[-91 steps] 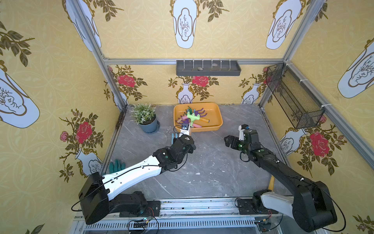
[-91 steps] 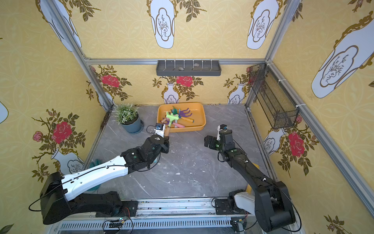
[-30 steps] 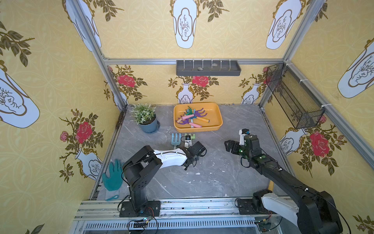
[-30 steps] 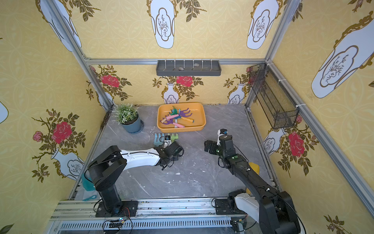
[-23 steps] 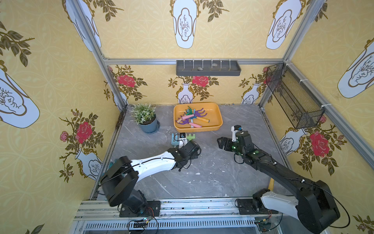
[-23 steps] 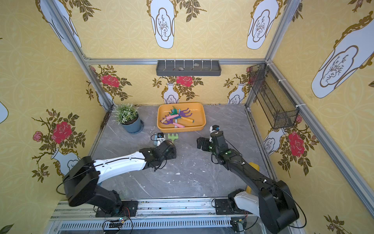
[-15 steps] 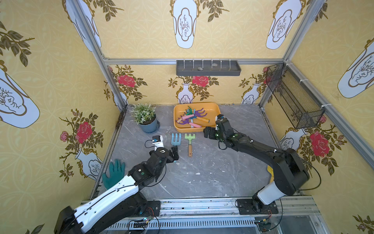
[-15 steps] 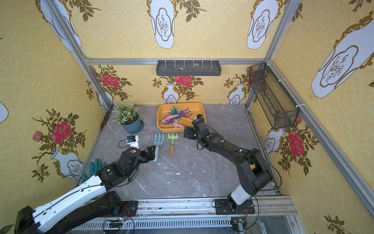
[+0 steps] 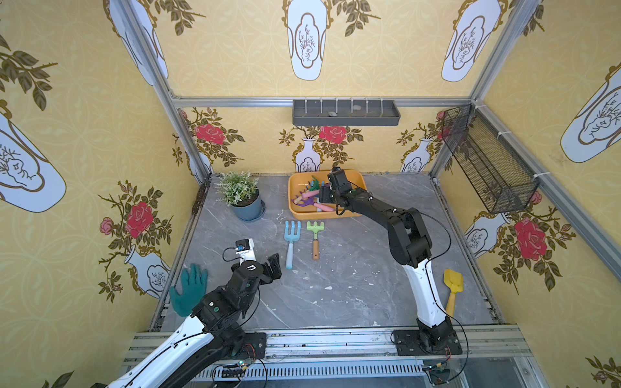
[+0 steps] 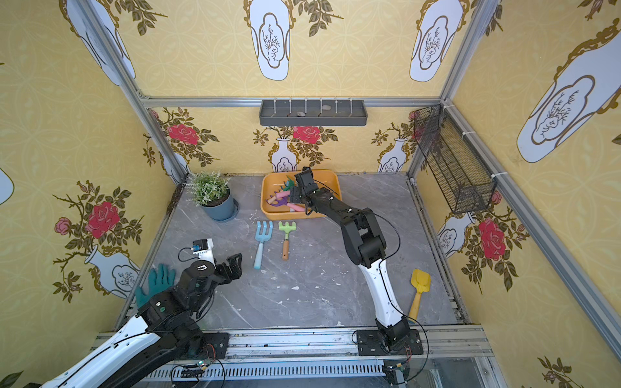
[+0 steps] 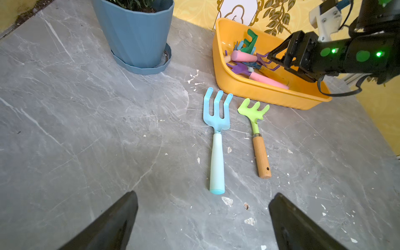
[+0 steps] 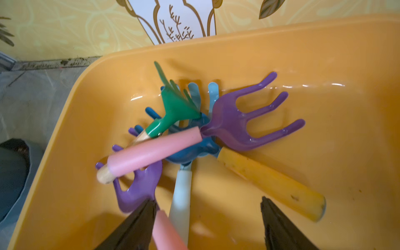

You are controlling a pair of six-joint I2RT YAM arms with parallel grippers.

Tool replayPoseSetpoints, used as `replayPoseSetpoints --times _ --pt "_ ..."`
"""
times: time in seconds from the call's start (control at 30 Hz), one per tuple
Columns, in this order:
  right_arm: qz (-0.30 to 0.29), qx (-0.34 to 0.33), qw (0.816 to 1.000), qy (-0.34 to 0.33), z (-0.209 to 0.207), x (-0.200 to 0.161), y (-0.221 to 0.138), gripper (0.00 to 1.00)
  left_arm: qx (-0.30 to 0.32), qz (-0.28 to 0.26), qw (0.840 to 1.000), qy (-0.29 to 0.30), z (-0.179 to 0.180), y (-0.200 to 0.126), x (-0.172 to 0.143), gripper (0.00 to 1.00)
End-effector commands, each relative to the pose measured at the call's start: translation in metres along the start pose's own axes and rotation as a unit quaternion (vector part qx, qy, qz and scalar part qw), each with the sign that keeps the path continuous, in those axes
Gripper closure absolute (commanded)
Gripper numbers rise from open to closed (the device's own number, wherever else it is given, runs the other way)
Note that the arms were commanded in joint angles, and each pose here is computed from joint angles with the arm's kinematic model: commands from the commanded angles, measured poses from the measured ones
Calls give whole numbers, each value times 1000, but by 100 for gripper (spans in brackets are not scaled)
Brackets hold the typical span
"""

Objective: Take the hand rake out of the storage box
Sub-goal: Pick up the rake from the storage box.

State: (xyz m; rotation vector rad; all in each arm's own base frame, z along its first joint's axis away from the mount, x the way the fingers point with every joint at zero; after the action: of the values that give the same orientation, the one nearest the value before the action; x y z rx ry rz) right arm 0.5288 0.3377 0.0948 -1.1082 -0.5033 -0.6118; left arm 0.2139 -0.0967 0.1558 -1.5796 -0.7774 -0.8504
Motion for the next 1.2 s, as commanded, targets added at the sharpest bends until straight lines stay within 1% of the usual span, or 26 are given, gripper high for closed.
replayPoseSetpoints --times 0.0,0.07,0.13,0.37,0.47,0.7,0.87,1.1,1.13,1.17 --pt "-11 -42 999 -11 -27 11 12 34 9 3 1000 9 1 3 0 0" --pt "-23 -48 999 -12 -41 22 17 38 10 7 1000 11 1 6 -2 0" --pt "-26 -37 999 -15 -50 29 24 43 12 11 1000 14 0 8 -3 0" --pt "-27 3 999 -28 -65 46 45 47 14 21 1000 14 -3 15 -6 0" --pt "-22 10 999 -25 -71 47 54 52 18 27 999 14 -4 18 -8 0" --pt "-20 22 999 -18 -83 43 72 57 24 34 999 18 -4 22 -9 0" --pt "-26 44 998 -24 -75 47 77 67 25 35 999 18 -4 23 -10 0" --pt "-42 64 997 -33 -66 55 68 88 27 34 999 18 -3 23 -10 0" --pt "-37 61 997 -34 -69 49 68 91 27 35 999 18 -3 24 -10 0" --pt "-41 63 997 -35 -68 51 64 93 27 35 999 18 -3 24 -10 0"
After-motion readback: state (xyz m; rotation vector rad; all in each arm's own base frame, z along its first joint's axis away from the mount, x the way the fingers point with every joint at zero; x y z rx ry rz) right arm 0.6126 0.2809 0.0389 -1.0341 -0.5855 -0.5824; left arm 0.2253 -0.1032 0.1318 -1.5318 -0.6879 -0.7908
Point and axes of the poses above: each gripper's point midway between its finger pads, its own y axis out along the fingers, its own z axis along the line the jaws close on, x = y × z, the point moved 1 cm from there along -y, back along the fingers, and after that the axes turned 13 degrees about y, right-handed, at the moved point
